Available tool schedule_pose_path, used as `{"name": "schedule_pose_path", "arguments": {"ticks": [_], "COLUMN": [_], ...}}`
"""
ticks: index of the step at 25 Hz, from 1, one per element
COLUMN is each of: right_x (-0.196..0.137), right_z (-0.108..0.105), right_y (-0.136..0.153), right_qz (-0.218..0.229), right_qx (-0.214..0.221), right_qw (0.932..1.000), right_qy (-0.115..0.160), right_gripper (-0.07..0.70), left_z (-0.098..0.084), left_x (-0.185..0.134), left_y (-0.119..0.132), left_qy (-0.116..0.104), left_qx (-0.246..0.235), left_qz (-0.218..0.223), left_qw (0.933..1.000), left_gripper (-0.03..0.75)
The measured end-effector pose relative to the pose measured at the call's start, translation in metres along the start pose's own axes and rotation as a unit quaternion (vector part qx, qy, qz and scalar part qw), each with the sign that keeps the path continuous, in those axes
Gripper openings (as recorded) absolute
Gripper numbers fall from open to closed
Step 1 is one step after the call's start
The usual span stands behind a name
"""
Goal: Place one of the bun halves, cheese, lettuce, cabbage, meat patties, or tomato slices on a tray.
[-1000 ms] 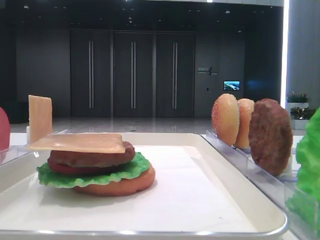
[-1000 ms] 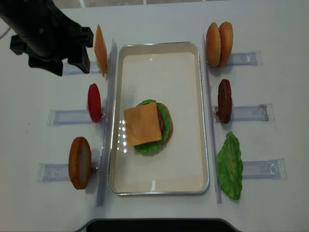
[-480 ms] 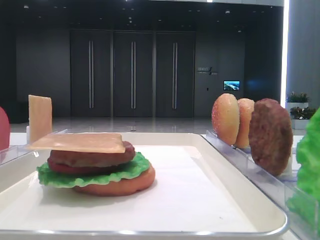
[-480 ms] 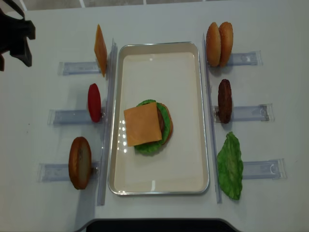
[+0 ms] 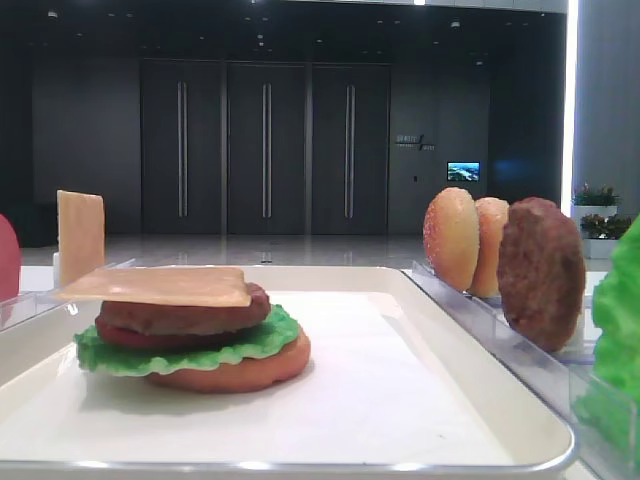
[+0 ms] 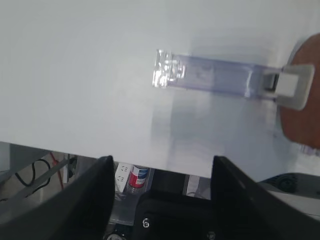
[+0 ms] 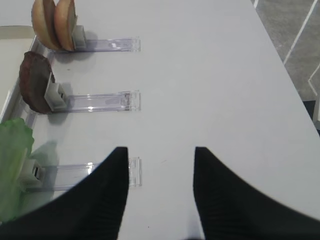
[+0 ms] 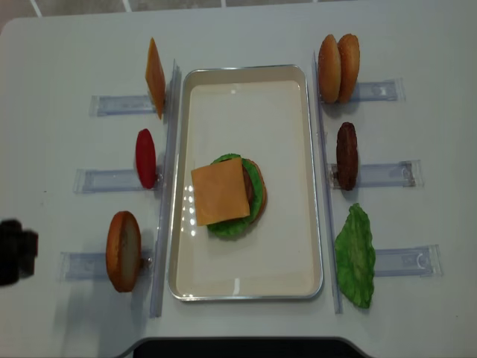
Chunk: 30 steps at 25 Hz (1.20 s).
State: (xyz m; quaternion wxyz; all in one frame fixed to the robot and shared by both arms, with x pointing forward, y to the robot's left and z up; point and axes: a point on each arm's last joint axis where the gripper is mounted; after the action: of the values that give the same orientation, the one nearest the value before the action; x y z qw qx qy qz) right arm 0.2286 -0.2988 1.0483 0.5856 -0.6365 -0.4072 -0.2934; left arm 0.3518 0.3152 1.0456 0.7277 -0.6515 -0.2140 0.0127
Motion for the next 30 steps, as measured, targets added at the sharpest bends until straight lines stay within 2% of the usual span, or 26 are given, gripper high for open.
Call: {"name": "schedule_pose_path", "arguments": {"ticks": [4, 9, 12, 14, 17, 18, 20, 30], "right_x": [0.000, 0.000, 0.000, 0.000, 0.000, 0.000, 0.000, 0.000], "right_z": [0.000, 0.000, 0.000, 0.000, 0.000, 0.000, 0.000, 0.000], "right_y": [0.000, 0.000, 0.000, 0.000, 0.000, 0.000, 0.000, 0.000], "right_qz": [0.000, 0.000, 0.000, 0.000, 0.000, 0.000, 0.000, 0.000], "right_qx": [0.000, 0.000, 0.000, 0.000, 0.000, 0.000, 0.000, 0.000], "right_qw": [1.0000, 1.0000, 1.0000, 1.0000, 1.0000, 1.0000, 1.0000, 1.0000], "right_qy": [0.000, 0.000, 0.000, 0.000, 0.000, 0.000, 0.000, 0.000], "right_gripper": [0.298, 0.298, 0.298, 0.298, 0.298, 0.298, 0.298, 0.298], "left_z": [0.011, 0.019, 0.024, 0.026, 0.031, 0.032, 0.032, 0.032], "left_x": [-0.041, -0.065, -0.081, -0.093, -0.107, -0.110, -0.112, -0.112], "left_y": [0.005, -0.013, -0.021, -0.023, -0.027, -0.028, -0.028, -0.028], "left_qy": [-0.008, -0.019, -0.002, 0.015, 0.018, 0.018, 0.020, 0.018], "left_qx": [-0.024, -0.068, -0.090, -0.104, -0.119, -0.121, -0.122, -0.123], "left_qz": [-0.050, -0.158, -0.231, -0.279, -0.336, -0.347, -0.353, -0.353], "left_qw": [0.9984, 0.9850, 0.9688, 0.9544, 0.9341, 0.9297, 0.9273, 0.9273], "left_gripper": [0.462, 0.462, 0.461, 0.461, 0.461, 0.461, 0.461, 0.461]}}
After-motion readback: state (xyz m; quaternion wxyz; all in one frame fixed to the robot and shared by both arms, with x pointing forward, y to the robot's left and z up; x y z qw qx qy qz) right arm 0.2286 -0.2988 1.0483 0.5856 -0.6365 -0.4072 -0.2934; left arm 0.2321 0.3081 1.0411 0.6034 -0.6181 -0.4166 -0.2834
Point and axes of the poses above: a point on each arm's last joint axis where the gripper is mounted, y pointing out along that axis toward the gripper, z along the wrist's bending axis when the last joint is at zero, x = y × z, and after that the axes turned 9 degrees about -y, right-handed
